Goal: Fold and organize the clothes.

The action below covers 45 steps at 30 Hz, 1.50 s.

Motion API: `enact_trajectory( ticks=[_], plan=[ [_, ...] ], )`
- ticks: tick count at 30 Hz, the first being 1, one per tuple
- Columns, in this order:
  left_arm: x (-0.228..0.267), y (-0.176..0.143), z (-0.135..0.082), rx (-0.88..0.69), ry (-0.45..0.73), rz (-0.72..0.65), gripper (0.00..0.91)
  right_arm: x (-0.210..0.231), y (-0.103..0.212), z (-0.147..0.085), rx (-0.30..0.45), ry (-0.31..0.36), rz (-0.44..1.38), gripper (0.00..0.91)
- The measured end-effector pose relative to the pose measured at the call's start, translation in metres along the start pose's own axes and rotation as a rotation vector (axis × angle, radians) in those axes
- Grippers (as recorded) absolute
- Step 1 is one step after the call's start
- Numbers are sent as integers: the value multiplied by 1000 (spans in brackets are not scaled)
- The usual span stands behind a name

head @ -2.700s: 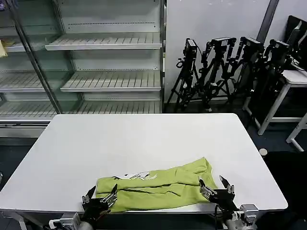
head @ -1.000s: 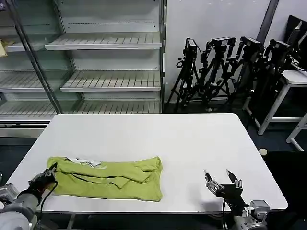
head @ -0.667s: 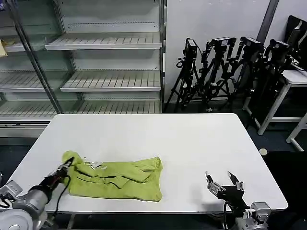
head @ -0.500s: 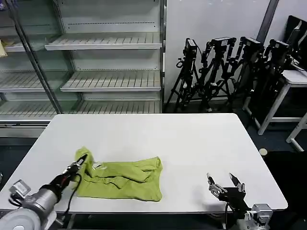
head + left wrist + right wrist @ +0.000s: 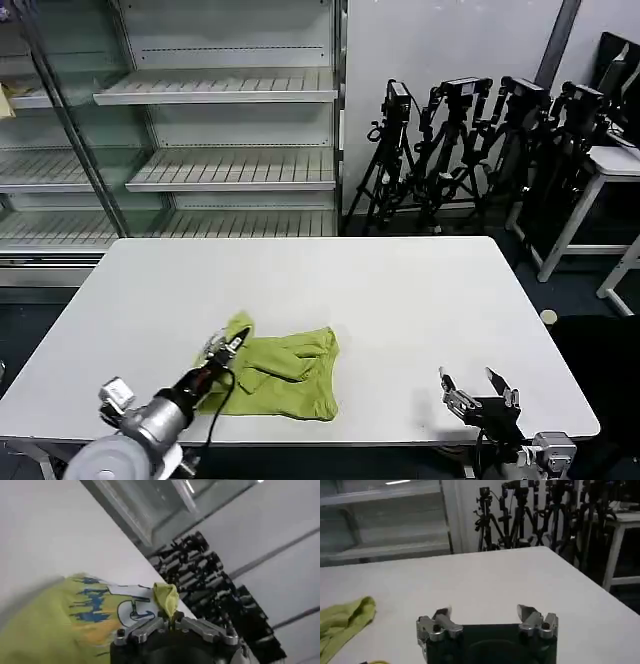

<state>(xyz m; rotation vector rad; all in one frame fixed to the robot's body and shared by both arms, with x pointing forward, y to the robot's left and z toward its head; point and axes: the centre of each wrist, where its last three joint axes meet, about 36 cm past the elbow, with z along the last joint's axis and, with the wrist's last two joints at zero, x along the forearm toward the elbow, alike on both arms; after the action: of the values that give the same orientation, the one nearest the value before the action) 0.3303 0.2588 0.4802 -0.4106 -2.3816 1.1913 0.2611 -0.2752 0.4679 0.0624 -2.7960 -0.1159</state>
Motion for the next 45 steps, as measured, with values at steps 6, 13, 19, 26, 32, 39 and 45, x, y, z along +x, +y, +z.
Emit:
enact_trajectory(
  ticks=[6,13,19,26,32,39,45],
  plan=[
    [-17,-7,23,-33,39,20,71,-2,1,1,-4,2,-1,907],
    [-35,-11,40,-82,72,35,836,-3,3,2,-8,2,-3,907],
    [-42,-11,50,-139,92,55,907,-3,4,3,-9,4,-7,907],
    [-48,-19,48,-182,55,103,907,-5,7,2,-11,-1,-16,907],
    [-40,-21,39,-220,26,108,907,-8,10,1,-13,-5,-29,907],
    [-14,-11,15,-295,-15,28,907,-12,14,2,-23,-6,-41,907],
    [10,9,-2,-342,-22,-87,907,-13,16,2,-26,-7,-48,907]
  ],
)
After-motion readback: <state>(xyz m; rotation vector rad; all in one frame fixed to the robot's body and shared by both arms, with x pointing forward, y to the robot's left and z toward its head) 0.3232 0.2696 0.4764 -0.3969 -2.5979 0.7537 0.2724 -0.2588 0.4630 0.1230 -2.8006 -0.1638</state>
